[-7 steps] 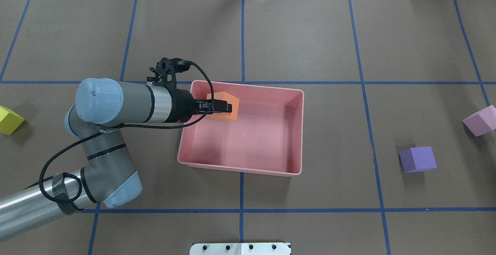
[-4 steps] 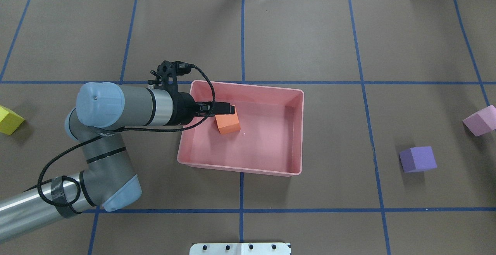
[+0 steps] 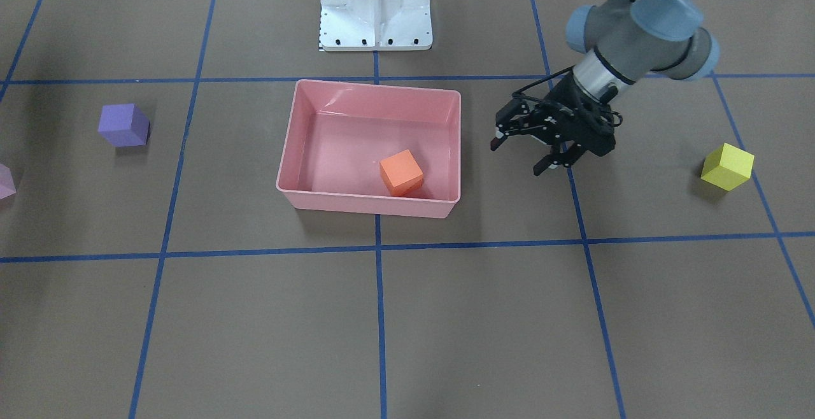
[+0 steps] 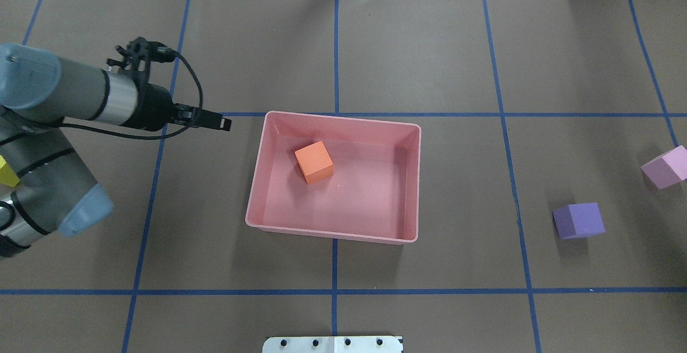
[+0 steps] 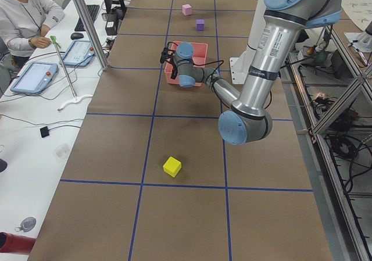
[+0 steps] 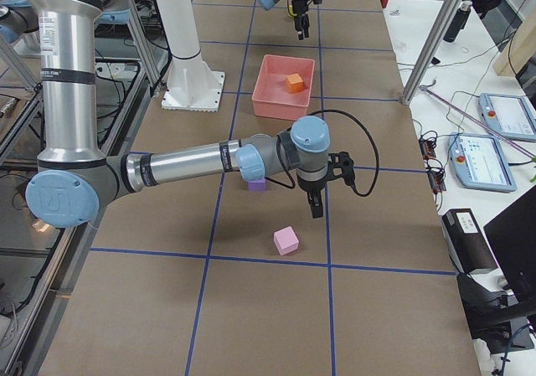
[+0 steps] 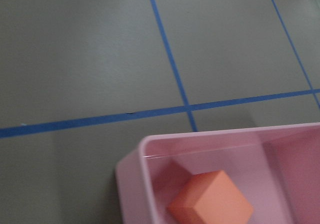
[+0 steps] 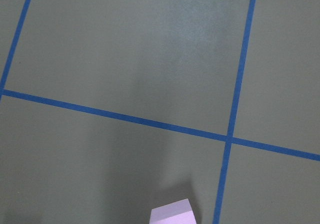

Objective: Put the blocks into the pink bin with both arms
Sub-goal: 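Withdraw the left gripper while the right gripper moves toward the purple cube, then lower the right gripper onto the purple cube and grasp it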

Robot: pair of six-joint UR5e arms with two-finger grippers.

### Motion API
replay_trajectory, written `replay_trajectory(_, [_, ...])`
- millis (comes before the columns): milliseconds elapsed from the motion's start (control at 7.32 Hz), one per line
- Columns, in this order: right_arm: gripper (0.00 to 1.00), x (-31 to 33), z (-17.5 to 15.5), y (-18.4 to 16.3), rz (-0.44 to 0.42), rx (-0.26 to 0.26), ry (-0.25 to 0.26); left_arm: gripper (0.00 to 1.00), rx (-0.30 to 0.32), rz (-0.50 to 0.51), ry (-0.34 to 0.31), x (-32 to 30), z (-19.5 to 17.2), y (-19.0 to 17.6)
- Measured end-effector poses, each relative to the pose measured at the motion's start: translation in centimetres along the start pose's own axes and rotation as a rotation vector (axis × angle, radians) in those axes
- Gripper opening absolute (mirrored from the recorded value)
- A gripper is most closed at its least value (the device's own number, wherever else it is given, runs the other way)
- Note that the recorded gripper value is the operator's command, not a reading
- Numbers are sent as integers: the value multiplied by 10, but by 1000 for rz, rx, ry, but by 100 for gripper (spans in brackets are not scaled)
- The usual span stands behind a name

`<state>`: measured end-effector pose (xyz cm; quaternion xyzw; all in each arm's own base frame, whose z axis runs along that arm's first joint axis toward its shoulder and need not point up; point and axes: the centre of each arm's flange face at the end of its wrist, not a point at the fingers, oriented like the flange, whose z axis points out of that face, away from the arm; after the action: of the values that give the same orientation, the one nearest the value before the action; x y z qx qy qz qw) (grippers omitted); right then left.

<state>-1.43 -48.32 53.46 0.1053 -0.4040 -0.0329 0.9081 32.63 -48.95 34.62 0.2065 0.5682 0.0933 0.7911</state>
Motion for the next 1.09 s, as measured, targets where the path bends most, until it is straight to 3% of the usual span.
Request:
replay_trajectory(273, [100, -53, 45, 31, 67, 53, -28, 100, -31, 144, -58, -110, -73, -4])
replay_trajectory(546, [100, -102, 89, 66, 114, 85, -25, 100, -47, 211, -83, -187, -117, -6])
replay_trajectory(1093, [100, -170, 137, 145, 74, 100, 41, 100, -45, 230, -87, -210, -133, -4])
